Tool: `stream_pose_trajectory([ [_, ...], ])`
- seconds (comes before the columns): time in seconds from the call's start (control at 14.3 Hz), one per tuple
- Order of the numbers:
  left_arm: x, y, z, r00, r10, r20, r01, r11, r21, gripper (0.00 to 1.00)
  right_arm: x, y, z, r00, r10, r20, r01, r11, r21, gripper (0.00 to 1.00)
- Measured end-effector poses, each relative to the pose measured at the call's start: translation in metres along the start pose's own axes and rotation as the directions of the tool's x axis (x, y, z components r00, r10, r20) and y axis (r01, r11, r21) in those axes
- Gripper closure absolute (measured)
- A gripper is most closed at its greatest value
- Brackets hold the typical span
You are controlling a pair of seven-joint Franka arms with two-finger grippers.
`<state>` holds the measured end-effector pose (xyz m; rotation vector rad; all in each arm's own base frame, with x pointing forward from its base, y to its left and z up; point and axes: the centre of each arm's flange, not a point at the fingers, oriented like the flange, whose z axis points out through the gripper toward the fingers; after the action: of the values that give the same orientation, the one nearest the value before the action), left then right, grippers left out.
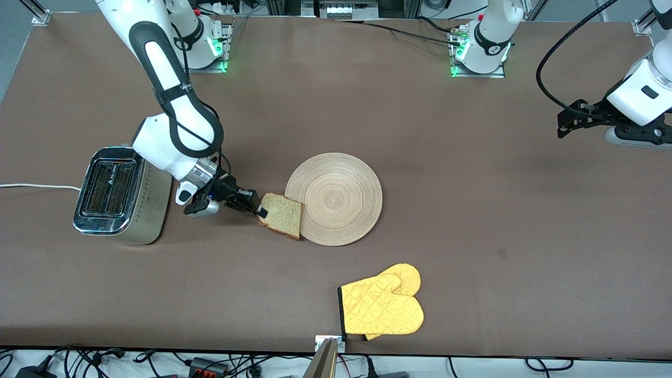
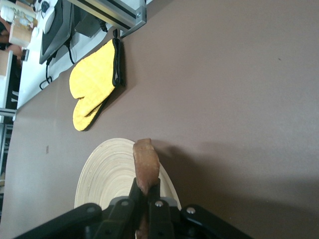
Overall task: Move plate and put bread in toaster
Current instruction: 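Carry the bread with the right gripper over the toaster slot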
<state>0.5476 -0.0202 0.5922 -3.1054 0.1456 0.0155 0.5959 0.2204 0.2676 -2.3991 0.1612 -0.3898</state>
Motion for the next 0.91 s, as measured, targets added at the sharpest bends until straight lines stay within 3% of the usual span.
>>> stream_pose_trajectory([
  [0.21,0.000,0.000,0.000,1.000,0.000,0.000,0.000,1.000,0.000,0.00,0.040,-0.004,-0.025,0.991,-0.077,0.108,0.078,0.997,-0.011,0.92],
  [0.42,0.000,0.000,0.000,1.000,0.000,0.000,0.000,1.000,0.000,0.00,0.083,-0.014,-0.072,0.967,-0.047,0.251,0.075,0.992,-0.101,0.92],
  [0.56,0.000,0.000,0.000,1.000,0.000,0.000,0.000,1.000,0.000,0.00,0.103,-0.025,-0.115,0.926,-0.037,0.375,0.122,0.971,-0.205,0.92],
  [0.7,0.000,0.000,0.000,1.000,0.001,0.000,-0.001,1.000,0.000,0.00,0.120,-0.031,-0.167,0.875,0.009,0.483,0.186,0.917,-0.354,0.92],
  [0.77,0.000,0.001,0.000,1.000,0.001,0.000,-0.001,1.000,0.000,0.00,0.125,-0.037,-0.191,0.857,0.044,0.514,0.211,0.879,-0.428,0.92],
  [0.91,0.000,0.001,0.000,1.000,0.002,0.000,-0.002,1.000,0.000,0.00,0.130,-0.047,-0.227,0.844,0.127,0.521,0.214,0.811,-0.544,0.92],
])
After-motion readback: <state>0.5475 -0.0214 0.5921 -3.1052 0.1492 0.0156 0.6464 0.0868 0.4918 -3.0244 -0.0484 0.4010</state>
